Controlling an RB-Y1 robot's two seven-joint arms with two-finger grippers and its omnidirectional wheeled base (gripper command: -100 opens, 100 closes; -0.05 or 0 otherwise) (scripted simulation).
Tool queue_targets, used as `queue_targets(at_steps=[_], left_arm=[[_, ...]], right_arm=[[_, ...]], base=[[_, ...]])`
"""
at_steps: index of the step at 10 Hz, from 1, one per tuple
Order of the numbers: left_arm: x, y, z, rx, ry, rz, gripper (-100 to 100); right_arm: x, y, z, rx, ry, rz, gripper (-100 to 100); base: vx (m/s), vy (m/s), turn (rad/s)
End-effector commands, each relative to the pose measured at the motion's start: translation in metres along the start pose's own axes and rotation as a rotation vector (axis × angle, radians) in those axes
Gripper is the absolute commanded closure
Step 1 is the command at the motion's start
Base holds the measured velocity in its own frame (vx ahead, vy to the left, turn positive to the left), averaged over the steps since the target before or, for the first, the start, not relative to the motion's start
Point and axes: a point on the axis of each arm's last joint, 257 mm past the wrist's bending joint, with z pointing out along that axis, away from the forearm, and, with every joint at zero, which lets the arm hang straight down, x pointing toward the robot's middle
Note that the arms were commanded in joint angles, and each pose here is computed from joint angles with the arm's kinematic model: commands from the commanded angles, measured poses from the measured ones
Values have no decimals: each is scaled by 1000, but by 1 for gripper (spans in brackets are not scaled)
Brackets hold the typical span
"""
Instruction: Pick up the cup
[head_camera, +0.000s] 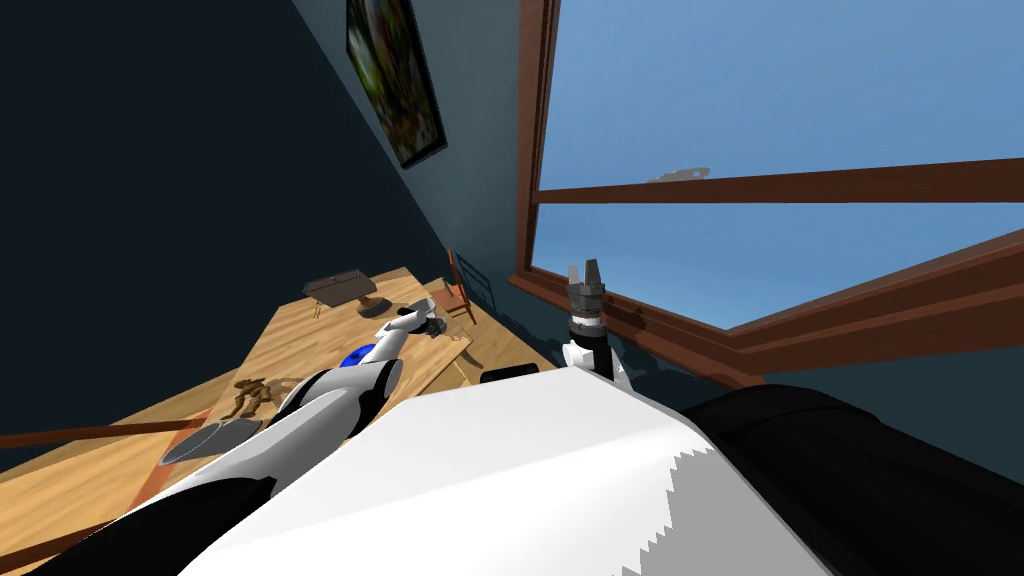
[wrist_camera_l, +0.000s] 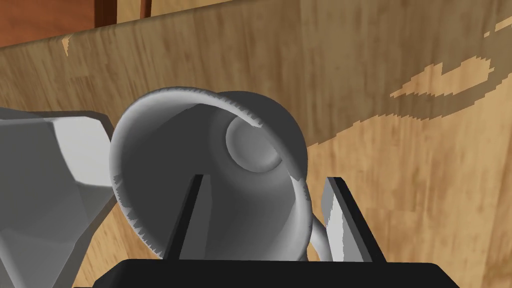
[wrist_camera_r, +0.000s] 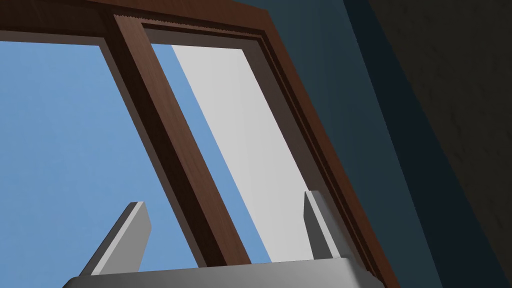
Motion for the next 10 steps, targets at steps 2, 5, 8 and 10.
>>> queue_targets(at_steps=[2,5,8,10], left_arm=[[0,0,0,-1,-1,-1,100],[0,0,0,0,0,-1,0],[34,6,-4,-13,22,59,100],[44,8,-6,-16,29,77,100]], right_arm=[[0,0,0,0,0,0,0],[0,0,0,0,0,0,0],[0,0,0,0,0,0,0],[0,0,0,0,0,0,0]], base=[[0,0,0],[0,0,0],[44,0,278],[35,0,84]])
